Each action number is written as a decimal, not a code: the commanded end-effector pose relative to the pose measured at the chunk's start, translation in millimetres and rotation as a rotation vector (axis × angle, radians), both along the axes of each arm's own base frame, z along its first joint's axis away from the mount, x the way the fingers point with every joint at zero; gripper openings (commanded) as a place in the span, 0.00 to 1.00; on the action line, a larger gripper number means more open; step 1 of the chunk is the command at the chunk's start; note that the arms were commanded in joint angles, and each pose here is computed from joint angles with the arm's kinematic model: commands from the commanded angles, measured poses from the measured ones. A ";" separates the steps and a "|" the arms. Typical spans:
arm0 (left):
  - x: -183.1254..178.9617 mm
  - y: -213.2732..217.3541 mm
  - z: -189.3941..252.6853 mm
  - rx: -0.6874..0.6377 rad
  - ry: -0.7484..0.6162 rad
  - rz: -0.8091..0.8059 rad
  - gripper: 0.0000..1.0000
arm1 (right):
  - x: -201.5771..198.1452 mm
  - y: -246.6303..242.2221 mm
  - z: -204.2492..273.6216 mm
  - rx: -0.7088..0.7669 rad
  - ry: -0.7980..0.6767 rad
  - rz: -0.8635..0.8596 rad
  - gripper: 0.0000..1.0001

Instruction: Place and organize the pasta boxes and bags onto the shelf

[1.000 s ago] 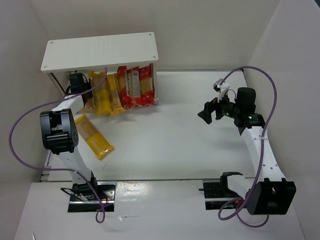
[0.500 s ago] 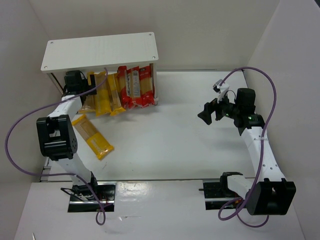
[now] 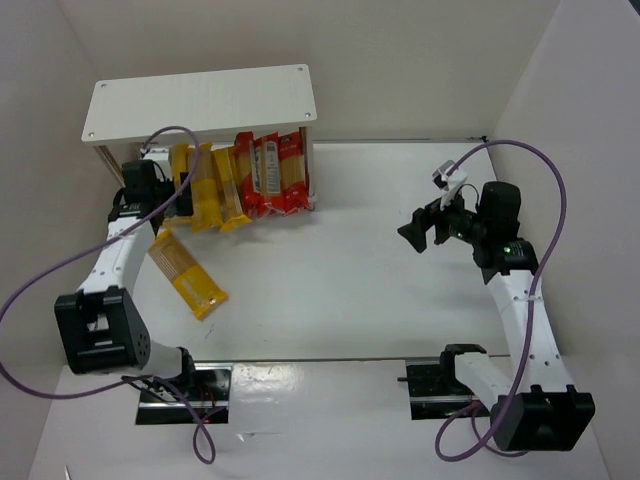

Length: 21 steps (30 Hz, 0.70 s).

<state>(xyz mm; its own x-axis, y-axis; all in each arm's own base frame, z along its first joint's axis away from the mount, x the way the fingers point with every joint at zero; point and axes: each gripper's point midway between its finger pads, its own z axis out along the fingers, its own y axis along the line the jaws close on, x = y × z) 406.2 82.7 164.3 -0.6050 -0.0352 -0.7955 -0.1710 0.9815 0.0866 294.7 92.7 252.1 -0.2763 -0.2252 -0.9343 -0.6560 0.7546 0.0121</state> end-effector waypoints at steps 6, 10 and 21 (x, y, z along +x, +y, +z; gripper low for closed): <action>-68.1 -44.2 66.4 -0.043 -0.149 -0.166 1.00 | -28.9 -7.9 38.1 0.023 -0.086 -0.089 1.00; -104.1 -61.2 80.3 -0.075 -0.191 -0.226 1.00 | -39.1 -27.5 42.7 0.006 -0.129 -0.224 1.00; -164.9 -64.8 121.2 -0.004 -0.401 -0.229 1.00 | -31.7 -112.9 11.0 0.004 -0.050 -0.680 1.00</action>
<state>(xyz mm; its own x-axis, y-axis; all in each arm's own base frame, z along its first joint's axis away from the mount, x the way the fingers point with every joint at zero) 248.3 17.9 280.3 -0.2683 0.0274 -0.9629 0.0175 0.9996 0.0236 259.8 3.4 274.4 -0.2691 -0.0821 -0.9596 -0.1667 0.9853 -0.0375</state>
